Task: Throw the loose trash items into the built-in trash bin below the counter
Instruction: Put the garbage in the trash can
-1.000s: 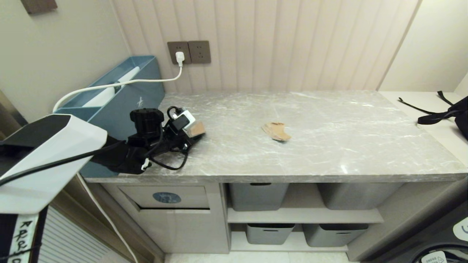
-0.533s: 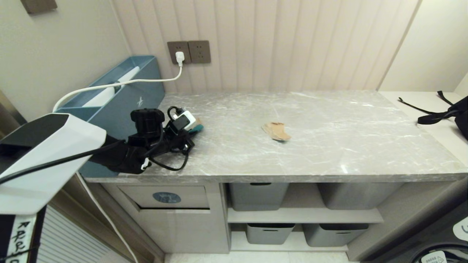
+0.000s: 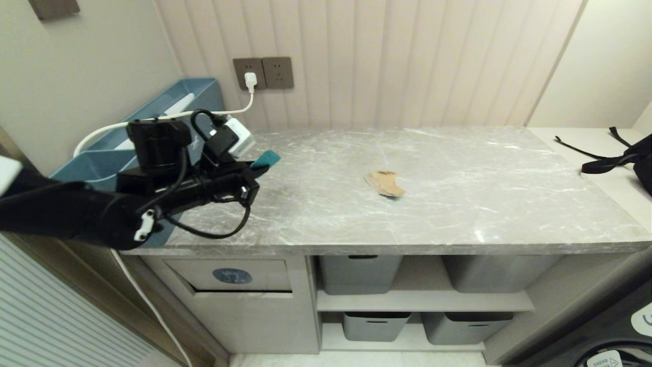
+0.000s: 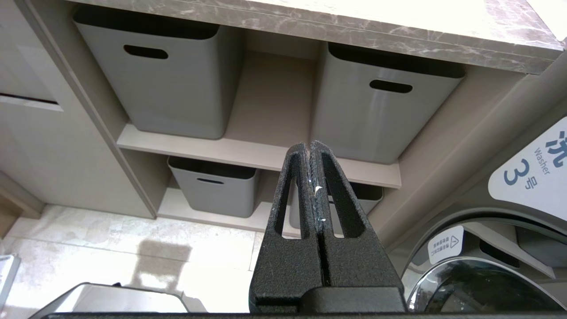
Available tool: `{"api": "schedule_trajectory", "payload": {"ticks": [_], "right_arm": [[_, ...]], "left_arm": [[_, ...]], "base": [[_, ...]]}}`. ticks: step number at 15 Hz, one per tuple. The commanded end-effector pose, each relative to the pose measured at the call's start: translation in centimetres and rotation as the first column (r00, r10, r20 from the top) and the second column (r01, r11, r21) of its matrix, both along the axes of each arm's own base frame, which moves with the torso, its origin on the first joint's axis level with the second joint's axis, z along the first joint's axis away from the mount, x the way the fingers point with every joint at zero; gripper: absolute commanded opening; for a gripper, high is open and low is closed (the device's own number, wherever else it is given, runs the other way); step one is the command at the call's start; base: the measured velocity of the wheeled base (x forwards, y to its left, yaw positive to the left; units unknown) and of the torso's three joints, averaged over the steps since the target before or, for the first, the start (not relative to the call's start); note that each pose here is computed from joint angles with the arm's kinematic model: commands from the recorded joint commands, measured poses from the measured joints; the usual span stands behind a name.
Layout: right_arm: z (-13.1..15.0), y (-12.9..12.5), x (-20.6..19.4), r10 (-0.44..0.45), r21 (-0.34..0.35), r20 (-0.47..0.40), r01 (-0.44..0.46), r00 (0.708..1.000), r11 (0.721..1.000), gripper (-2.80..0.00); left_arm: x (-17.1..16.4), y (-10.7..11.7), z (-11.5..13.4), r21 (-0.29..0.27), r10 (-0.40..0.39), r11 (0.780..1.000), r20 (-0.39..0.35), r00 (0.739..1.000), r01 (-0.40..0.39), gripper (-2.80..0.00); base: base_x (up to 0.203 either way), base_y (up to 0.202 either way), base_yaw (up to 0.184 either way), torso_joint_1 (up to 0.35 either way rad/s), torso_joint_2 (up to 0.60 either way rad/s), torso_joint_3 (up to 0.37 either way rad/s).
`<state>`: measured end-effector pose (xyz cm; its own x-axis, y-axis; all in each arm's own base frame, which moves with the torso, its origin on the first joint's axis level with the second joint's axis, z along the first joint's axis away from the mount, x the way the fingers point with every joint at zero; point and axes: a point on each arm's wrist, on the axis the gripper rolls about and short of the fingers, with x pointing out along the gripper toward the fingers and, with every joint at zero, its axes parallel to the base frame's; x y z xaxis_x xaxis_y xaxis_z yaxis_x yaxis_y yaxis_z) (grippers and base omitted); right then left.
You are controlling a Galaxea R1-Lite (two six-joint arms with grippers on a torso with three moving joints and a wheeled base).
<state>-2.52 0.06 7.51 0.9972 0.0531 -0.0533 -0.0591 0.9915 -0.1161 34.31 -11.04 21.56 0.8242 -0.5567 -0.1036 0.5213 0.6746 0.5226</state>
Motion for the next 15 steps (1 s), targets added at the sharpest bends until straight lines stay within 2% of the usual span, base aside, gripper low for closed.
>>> {"api": "schedule_trajectory", "payload": {"ticks": [1,4,6,7,8,9,10,11,12,14,15], "right_arm": [[0.0,0.0,0.0,0.002,-0.001,0.001,-0.002,1.000,1.000,-2.80],[0.0,0.0,0.0,0.002,-0.001,0.001,-0.002,1.000,1.000,-2.80],[0.0,0.0,0.0,0.002,-0.002,0.000,-0.002,1.000,1.000,-2.80],[0.0,0.0,0.0,0.003,-0.003,-0.001,-0.003,1.000,1.000,-2.80],[0.0,0.0,0.0,0.004,-0.008,0.000,-0.004,1.000,1.000,-2.80],[0.0,0.0,0.0,0.006,-0.010,-0.001,-0.006,1.000,1.000,-2.80],[0.0,0.0,0.0,0.006,-0.010,0.000,-0.006,1.000,1.000,-2.80],[0.0,0.0,0.0,0.006,-0.011,0.000,-0.006,1.000,1.000,-2.80],[0.0,0.0,0.0,0.006,-0.010,0.002,-0.006,1.000,1.000,-2.80],[0.0,0.0,0.0,0.007,-0.011,0.001,-0.007,1.000,1.000,-2.80],[0.0,0.0,0.0,0.007,-0.011,0.002,-0.007,1.000,1.000,-2.80]], "left_arm": [[-9.9,2.5,3.9,-0.040,-0.016,0.999,0.085,0.996,0.019,-2.80],[-19.4,5.5,2.1,-0.060,-0.008,0.998,0.076,0.997,0.012,-2.80],[-24.3,7.2,0.6,-0.105,0.035,0.994,0.044,0.998,-0.030,-2.80],[-26.1,7.9,-0.4,-0.141,0.073,0.987,-0.010,0.997,-0.073,-2.80],[-27.6,8.6,-1.6,-0.191,0.121,0.972,-0.105,0.987,-0.139,-2.80],[-28.8,9.1,-3.0,-0.270,0.176,0.931,-0.259,0.950,-0.246,-2.80],[-29.3,9.4,-4.2,-0.322,0.228,0.872,-0.400,0.888,-0.369,-2.80],[-29.6,9.8,-5.2,-0.322,0.300,0.811,-0.489,0.819,-0.489,-2.80],[-29.6,9.9,-5.8,-0.300,0.334,0.792,-0.516,0.789,-0.532,-2.80],[-29.2,9.8,-6.5,-0.260,0.363,0.783,-0.546,0.755,-0.564,-2.80],[-29.2,10.0,-7.1,-0.239,0.399,0.765,-0.553,0.732,-0.598,-2.80]], "base": [[0.000,0.000,0.000,0.000,0.00,0.000],[0.000,0.000,0.000,0.000,0.00,0.000],[0.000,0.000,0.000,0.000,0.00,0.000],[0.000,0.000,0.000,0.000,0.00,0.000],[0.000,0.000,0.000,0.000,0.00,0.000],[0.000,0.000,0.000,0.000,0.00,0.000],[0.000,0.000,0.000,0.000,0.00,0.000],[0.000,0.000,0.000,0.000,0.00,0.000],[0.000,0.000,0.000,0.000,0.00,0.000],[0.000,0.000,0.000,0.000,0.00,0.000],[0.000,0.000,0.000,0.000,0.00,0.000]]}}
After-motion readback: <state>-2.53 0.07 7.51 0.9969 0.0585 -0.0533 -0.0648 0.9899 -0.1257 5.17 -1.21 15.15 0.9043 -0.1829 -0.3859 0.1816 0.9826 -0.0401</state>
